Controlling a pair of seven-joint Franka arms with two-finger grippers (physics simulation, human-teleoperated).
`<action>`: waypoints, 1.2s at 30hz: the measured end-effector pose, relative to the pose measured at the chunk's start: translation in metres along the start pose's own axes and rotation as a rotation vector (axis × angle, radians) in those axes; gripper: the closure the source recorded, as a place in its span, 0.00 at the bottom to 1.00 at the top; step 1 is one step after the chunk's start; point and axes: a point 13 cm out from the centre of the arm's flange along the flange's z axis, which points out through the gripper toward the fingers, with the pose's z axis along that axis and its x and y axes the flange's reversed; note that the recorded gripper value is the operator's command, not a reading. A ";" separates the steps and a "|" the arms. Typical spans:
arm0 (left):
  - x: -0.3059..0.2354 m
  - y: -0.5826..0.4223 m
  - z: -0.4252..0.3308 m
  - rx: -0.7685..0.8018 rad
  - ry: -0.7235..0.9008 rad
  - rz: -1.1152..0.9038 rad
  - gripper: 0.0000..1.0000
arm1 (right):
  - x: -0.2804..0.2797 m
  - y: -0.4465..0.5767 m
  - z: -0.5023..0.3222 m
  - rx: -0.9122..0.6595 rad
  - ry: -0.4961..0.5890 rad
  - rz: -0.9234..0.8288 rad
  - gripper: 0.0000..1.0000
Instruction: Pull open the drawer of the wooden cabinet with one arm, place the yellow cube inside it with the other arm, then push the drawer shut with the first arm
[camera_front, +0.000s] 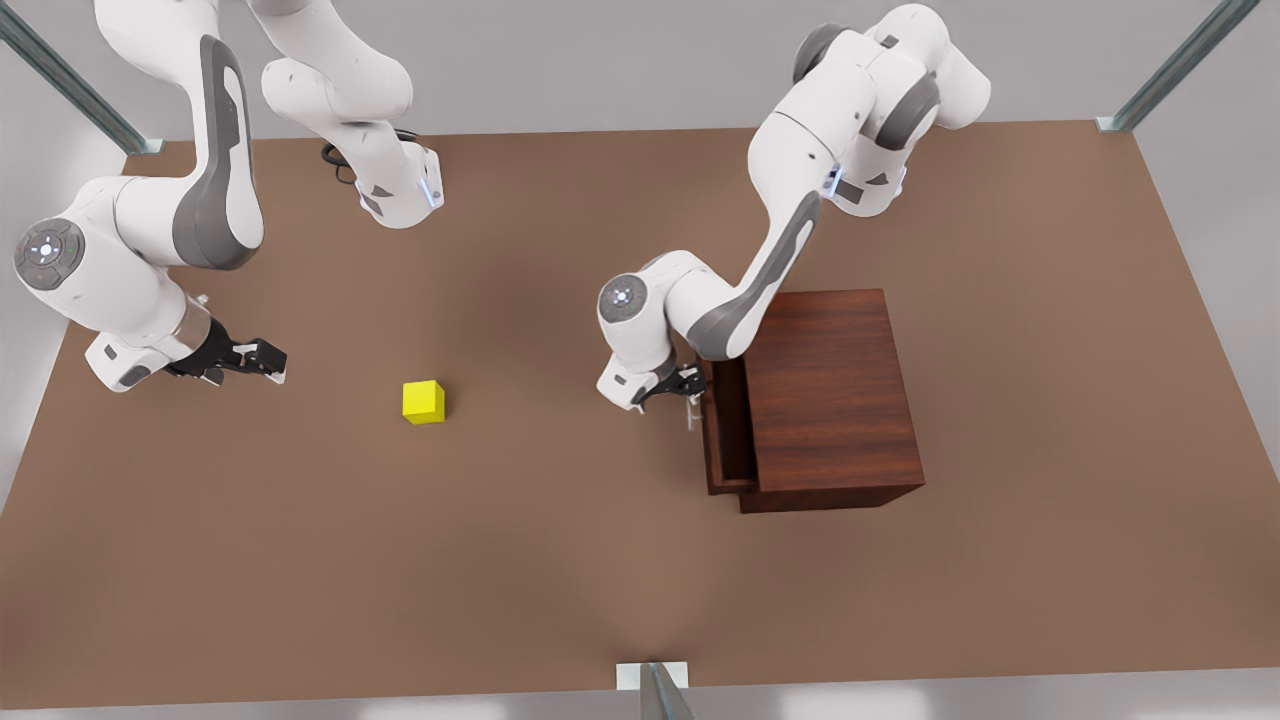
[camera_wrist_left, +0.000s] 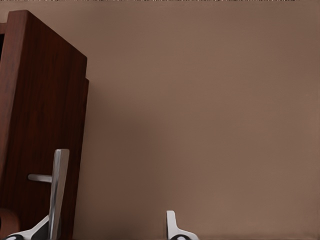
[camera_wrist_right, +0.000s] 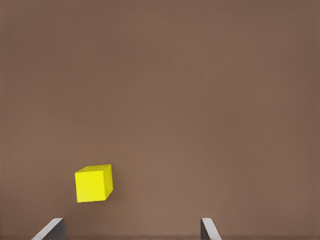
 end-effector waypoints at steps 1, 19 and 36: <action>-0.001 -0.001 -0.001 0.003 -0.002 0.004 0.00 | 0.000 0.000 0.000 0.000 0.000 0.000 0.00; -0.005 -0.031 -0.012 0.065 -0.042 0.037 0.00 | 0.000 -0.002 0.000 0.000 0.000 0.005 0.00; -0.034 -0.007 -0.138 0.134 -0.037 -0.029 0.00 | -0.004 -0.002 -0.003 -0.001 -0.007 0.006 0.00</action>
